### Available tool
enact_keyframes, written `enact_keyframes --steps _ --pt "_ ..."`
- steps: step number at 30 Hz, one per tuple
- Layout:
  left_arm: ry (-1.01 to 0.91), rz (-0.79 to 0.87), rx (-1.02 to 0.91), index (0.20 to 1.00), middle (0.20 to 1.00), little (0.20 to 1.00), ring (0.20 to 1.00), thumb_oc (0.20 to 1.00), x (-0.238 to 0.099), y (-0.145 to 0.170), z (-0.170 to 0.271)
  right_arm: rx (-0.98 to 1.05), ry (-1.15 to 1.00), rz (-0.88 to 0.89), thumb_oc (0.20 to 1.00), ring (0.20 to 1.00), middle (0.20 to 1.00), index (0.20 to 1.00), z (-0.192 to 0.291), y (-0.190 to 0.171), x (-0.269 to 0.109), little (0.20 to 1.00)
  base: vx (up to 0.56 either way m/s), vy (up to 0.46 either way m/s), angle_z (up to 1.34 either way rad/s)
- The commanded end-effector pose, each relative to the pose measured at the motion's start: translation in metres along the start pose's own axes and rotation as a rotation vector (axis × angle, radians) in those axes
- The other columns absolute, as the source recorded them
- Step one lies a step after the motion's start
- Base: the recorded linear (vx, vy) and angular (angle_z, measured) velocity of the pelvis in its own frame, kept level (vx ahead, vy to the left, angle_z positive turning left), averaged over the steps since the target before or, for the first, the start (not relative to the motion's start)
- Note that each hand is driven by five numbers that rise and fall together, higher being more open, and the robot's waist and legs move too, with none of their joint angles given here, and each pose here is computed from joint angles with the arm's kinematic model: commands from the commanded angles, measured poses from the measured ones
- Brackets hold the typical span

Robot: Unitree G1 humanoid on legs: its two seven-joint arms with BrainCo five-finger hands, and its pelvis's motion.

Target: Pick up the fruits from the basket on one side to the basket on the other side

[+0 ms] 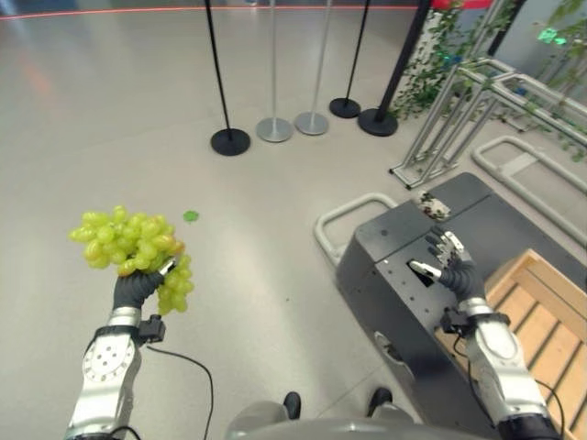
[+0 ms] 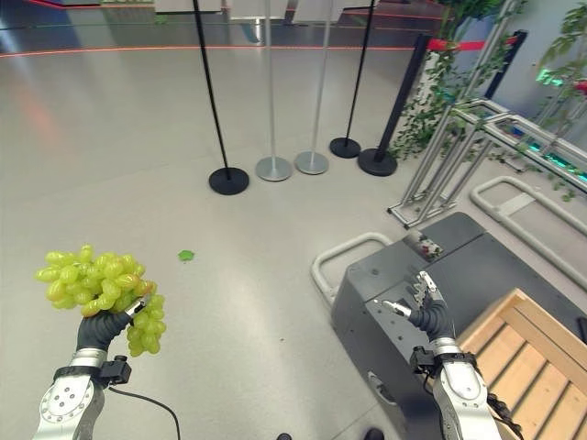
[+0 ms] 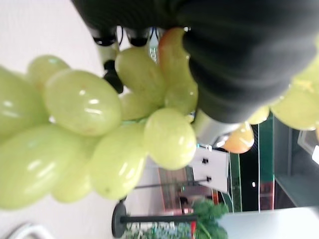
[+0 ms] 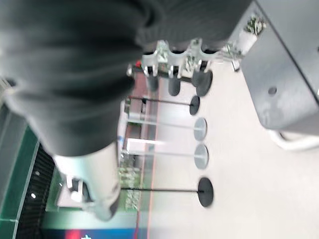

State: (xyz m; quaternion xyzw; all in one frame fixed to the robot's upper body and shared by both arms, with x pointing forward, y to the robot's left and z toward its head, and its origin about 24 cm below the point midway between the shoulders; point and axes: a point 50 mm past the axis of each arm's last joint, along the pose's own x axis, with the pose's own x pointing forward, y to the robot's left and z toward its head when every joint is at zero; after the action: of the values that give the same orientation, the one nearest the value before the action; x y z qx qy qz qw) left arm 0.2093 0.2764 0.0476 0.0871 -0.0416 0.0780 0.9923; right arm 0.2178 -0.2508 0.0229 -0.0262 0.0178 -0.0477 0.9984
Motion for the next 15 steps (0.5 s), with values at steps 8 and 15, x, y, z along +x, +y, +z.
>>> enact_keyframes --steps 8,15 --pt "-0.198 -0.083 -0.070 0.200 0.200 0.200 0.200 0.200 0.014 -0.019 0.031 0.128 -0.236 0.143 1.000 1.000 1.000 1.000 0.040 0.007 -0.003 1.000 0.05 -0.283 1.53" --pt "-0.211 -0.100 -0.146 0.200 0.200 0.200 0.200 0.200 0.022 -0.032 0.033 0.104 -0.294 0.197 1.000 1.000 1.000 1.000 0.058 0.012 0.002 1.000 -0.15 -0.274 1.41"
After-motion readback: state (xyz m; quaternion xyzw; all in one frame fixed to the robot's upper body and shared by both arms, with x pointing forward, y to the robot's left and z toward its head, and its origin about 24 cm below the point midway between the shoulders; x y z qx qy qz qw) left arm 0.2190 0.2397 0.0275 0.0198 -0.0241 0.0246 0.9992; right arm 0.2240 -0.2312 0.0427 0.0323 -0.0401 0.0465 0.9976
